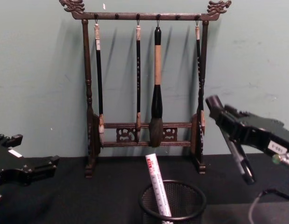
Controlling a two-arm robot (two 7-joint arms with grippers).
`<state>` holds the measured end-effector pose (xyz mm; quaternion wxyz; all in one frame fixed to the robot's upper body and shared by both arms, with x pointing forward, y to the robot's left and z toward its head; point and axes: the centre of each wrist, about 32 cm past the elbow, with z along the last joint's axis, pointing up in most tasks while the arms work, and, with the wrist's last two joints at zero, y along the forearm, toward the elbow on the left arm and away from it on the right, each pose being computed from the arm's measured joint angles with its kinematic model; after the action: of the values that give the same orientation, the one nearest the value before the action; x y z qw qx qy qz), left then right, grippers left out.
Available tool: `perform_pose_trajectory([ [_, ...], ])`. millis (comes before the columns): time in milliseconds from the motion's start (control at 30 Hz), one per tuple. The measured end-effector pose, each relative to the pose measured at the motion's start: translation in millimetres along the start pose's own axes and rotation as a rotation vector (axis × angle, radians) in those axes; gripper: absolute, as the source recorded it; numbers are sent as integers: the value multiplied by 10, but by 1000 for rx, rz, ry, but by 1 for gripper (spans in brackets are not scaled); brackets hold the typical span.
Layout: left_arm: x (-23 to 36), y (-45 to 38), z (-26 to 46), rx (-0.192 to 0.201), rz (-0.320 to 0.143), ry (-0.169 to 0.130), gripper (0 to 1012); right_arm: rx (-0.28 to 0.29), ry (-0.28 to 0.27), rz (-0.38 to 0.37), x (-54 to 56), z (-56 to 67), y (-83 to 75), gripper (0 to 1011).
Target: Pick up the water-based marker from the table and place it into the pen holder.
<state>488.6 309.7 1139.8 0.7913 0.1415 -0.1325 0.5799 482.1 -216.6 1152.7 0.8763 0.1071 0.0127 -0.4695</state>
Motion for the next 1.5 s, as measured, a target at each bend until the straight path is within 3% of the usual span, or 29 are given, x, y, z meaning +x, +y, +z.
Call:
perform_pose_trajectory([
  [167, 0, 0, 0, 0, 0, 0, 1001, 60, 9, 63, -122, -68, -15, 251],
  [567, 0, 0, 0, 0, 0, 0, 1001, 44, 10, 160, -283, -197, 10, 251],
  [1000, 0, 0, 0, 0, 0, 0, 1001, 50, -19, 166, -333, -358, 90, 251],
  [1500, 0, 0, 0, 0, 0, 0, 1001, 32, -36, 170, -367, -422, 163, 251],
])
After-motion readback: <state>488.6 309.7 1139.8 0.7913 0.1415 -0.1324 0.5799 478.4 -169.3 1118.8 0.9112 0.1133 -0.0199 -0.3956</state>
